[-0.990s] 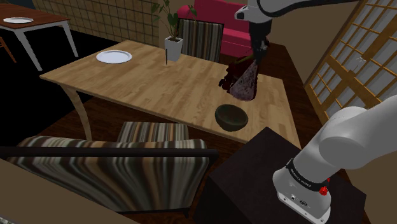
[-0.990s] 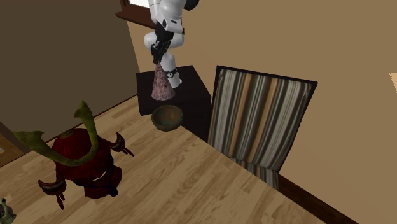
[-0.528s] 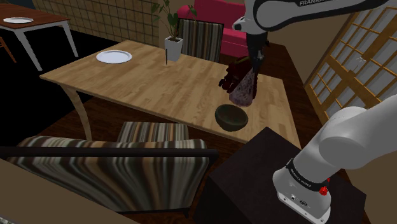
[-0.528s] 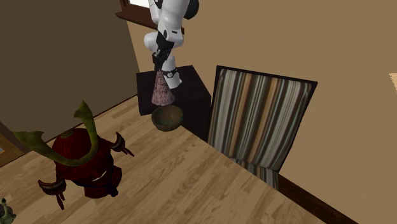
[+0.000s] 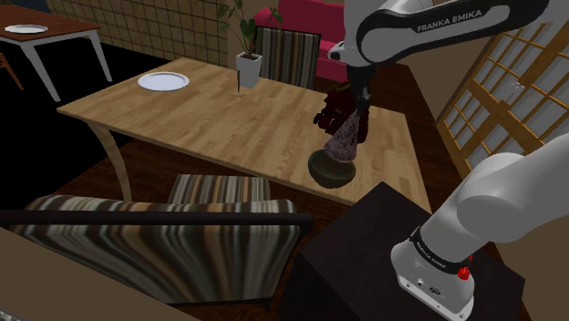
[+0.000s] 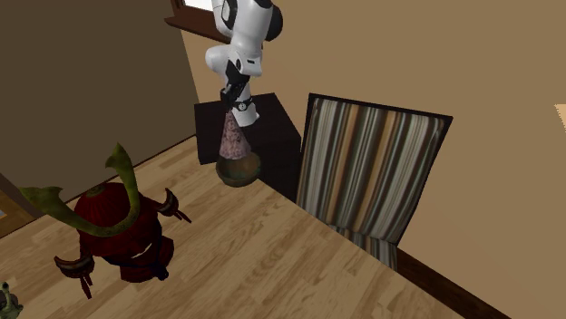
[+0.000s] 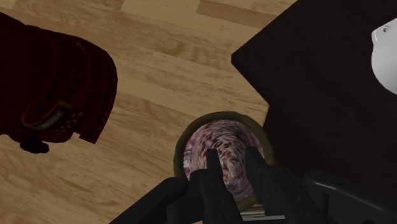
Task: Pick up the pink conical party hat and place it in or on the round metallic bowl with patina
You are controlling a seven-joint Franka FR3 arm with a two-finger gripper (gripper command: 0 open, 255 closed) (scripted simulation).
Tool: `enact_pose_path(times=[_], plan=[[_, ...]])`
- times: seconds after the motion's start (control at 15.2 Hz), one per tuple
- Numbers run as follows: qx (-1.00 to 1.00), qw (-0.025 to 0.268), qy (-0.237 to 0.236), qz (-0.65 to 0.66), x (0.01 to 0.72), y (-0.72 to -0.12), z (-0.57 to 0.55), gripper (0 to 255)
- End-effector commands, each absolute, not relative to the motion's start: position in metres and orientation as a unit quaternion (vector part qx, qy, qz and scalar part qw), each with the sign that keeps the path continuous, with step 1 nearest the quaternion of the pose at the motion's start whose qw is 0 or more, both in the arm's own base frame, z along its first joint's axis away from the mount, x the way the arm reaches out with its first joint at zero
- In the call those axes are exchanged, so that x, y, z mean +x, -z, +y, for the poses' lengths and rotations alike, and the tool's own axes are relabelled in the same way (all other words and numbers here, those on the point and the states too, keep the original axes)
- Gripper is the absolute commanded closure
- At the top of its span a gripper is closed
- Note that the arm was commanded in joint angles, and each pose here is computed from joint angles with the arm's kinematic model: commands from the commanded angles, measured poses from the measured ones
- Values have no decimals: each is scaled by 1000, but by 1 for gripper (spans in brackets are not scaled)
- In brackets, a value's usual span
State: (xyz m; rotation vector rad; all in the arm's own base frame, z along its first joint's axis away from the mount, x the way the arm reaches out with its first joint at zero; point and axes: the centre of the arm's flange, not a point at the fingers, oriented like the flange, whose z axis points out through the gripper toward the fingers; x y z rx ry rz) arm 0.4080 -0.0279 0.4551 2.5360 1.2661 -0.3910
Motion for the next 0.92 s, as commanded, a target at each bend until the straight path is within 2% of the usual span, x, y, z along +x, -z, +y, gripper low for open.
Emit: enact_pose_path(times=[0.0, 0.66, 0.86], plan=[[878, 140, 135, 438, 408, -444, -29, 255], [878, 140, 135, 438, 408, -390, -29, 255], [878, 140, 135, 438, 408, -390, -29, 255]])
